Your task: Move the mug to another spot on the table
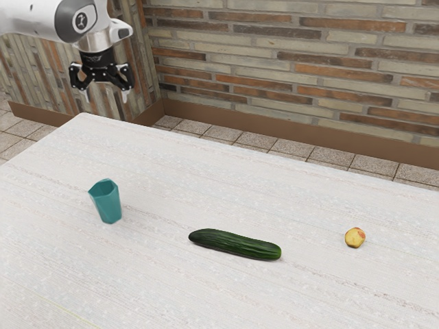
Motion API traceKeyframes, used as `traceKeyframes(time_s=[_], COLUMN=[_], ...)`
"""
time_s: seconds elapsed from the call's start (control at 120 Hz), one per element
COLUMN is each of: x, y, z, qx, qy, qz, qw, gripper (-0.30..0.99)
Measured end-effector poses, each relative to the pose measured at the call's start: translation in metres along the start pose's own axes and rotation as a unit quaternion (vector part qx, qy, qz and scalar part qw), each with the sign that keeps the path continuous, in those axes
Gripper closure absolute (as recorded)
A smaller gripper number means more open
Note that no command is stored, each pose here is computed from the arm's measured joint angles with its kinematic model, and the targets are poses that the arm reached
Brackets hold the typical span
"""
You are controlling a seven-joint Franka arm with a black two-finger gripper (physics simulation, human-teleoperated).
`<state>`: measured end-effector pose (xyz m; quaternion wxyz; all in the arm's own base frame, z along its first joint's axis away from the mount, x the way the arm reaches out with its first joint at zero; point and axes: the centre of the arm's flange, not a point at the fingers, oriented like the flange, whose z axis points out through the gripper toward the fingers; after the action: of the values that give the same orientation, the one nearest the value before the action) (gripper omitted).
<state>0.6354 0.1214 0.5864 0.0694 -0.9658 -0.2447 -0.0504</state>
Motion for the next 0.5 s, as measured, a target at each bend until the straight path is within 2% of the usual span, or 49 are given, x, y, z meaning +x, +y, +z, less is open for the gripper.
traceKeyframes(time_s=[0.1, 0.192, 0.283, 0.5], x=[0.001, 0.008, 0.021, 0.034], y=[0.001, 0.006, 0.000, -0.014], z=[0.010, 0.063, 0.114, 0.174], qx=[0.005, 0.014, 0.020, 0.028], qy=[-0.010, -0.044, -0.066, -0.088], qz=[0.002, 0.006, 0.000, -0.013], qw=[1.000, 0.999, 0.998, 0.996], gripper=[0.00, 0.00, 0.00, 0.00])
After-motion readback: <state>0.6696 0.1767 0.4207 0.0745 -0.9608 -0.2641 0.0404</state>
